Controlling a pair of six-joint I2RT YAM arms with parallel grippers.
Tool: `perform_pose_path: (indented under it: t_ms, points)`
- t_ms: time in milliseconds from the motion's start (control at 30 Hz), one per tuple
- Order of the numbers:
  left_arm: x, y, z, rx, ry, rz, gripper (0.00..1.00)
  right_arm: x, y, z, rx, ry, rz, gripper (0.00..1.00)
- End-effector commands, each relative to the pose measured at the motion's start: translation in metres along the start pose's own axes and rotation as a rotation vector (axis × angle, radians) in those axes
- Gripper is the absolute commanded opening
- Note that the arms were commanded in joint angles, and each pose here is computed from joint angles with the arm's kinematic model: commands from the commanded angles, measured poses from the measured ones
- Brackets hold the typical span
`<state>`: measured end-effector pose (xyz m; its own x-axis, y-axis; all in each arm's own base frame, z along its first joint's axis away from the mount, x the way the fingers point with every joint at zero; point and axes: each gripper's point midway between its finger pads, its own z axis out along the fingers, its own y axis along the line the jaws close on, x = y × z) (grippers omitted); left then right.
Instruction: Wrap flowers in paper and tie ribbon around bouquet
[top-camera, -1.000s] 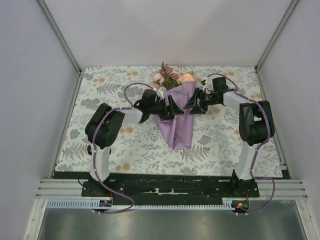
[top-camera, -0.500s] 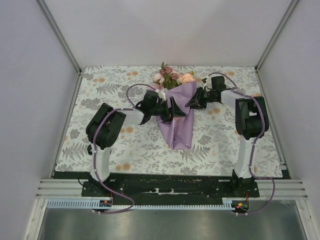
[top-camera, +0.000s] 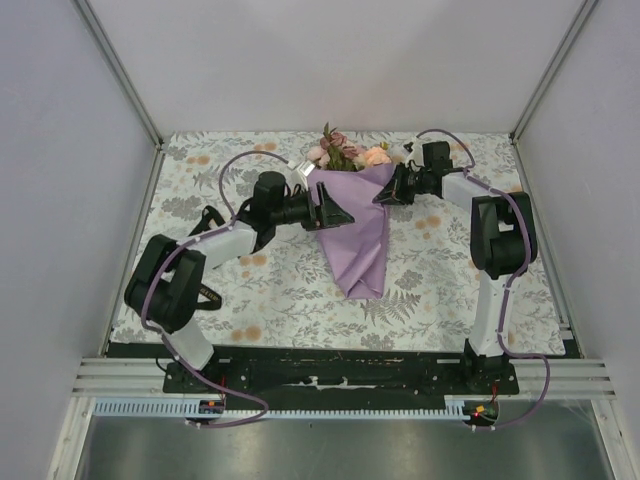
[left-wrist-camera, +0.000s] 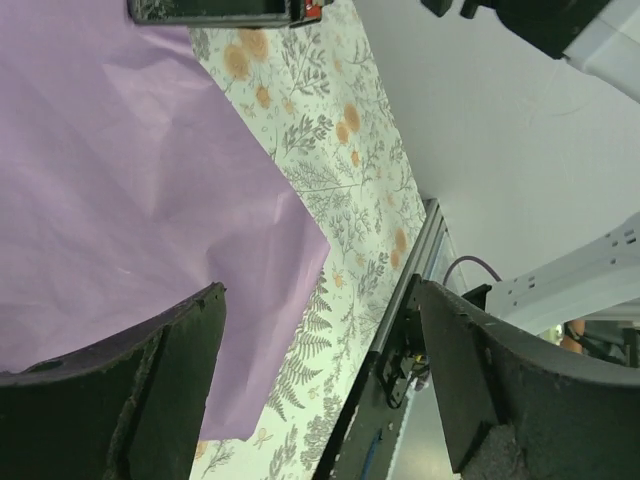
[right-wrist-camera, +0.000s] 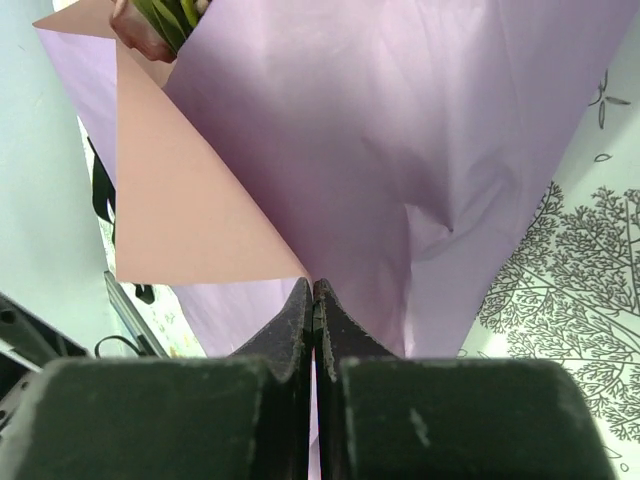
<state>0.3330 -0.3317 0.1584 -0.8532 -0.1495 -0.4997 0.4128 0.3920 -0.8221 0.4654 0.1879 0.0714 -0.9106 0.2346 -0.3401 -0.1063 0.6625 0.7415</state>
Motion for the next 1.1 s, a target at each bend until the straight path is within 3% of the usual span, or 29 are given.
perform_pose_path:
  t_ms: [0,233,400,533,700,833,900,1000,1067]
  points:
    - [0.017,0.000,-0.013,0.017,0.041,0.086,0.77,-0.018,-0.001,0.002,0.021,-0.042,-0.063,0.00]
    - [0.061,0.016,0.023,-0.015,0.185,0.068,0.59,-0.024,-0.008,0.005,0.058,-0.051,-0.064,0.00]
    - [0.099,0.063,0.033,-0.140,0.317,-0.001,0.47,-0.026,-0.012,0.002,0.085,-0.057,-0.071,0.00]
    - [0.125,0.094,0.025,-0.229,0.426,0.015,0.44,-0.027,-0.016,-0.001,0.119,-0.070,-0.071,0.00]
    - [0.137,0.112,0.019,-0.296,0.477,0.030,0.44,-0.028,-0.021,-0.007,0.160,-0.085,-0.067,0.01]
    - [0.138,0.111,0.022,-0.294,0.495,0.069,0.44,-0.032,-0.007,-0.022,0.136,-0.096,-0.070,0.50]
    - [0.138,0.110,0.024,-0.295,0.500,0.087,0.44,-0.036,-0.005,-0.029,0.147,-0.117,-0.092,0.55]
    - [0.138,0.108,0.026,-0.289,0.501,0.110,0.43,-0.040,-0.011,-0.029,0.186,-0.121,-0.097,0.76]
    - [0.137,0.108,0.027,-0.290,0.502,0.111,0.44,-0.036,-0.020,-0.025,0.216,-0.087,-0.067,0.82]
